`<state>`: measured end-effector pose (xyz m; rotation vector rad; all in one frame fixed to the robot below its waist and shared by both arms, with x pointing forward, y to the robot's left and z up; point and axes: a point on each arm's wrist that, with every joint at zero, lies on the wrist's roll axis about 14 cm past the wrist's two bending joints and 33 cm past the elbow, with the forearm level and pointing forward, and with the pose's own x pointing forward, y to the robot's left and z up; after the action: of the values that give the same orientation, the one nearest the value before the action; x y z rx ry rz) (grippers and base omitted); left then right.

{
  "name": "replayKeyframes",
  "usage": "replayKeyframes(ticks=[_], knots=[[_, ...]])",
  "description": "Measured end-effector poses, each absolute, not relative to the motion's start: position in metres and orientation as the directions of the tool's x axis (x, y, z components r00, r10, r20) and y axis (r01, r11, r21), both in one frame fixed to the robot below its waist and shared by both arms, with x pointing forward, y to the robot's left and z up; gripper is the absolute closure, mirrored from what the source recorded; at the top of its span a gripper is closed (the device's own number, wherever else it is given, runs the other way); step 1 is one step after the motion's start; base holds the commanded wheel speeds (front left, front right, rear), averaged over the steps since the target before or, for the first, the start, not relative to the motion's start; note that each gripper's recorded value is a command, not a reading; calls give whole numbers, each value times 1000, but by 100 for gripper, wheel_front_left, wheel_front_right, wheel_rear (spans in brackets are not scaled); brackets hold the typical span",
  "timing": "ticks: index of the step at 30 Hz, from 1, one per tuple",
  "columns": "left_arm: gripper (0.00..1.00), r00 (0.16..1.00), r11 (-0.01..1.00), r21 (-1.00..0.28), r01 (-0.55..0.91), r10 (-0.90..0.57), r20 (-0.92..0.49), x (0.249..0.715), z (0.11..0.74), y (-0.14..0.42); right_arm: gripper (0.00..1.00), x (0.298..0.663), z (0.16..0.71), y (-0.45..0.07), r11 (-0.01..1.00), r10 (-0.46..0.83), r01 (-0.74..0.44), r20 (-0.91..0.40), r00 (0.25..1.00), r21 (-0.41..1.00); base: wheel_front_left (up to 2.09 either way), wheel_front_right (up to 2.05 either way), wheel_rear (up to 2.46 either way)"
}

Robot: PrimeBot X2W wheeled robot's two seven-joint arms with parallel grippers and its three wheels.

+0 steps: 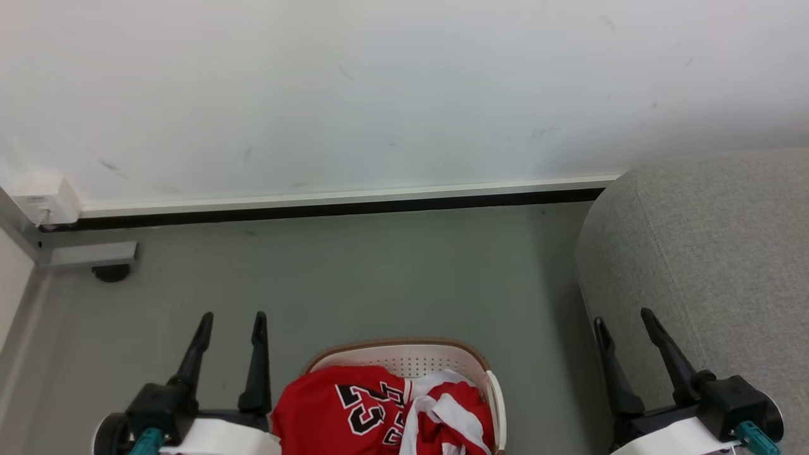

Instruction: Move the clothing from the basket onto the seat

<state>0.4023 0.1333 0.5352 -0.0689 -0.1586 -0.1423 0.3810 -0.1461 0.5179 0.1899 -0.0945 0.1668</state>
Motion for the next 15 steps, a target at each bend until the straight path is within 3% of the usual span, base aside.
replayKeyframes(ticks=[15], knots=[[0, 972, 987, 4, 161, -159, 175, 404, 536, 128, 0, 382, 519, -143, 974, 172, -187, 120, 978, 127, 0, 0, 0]])
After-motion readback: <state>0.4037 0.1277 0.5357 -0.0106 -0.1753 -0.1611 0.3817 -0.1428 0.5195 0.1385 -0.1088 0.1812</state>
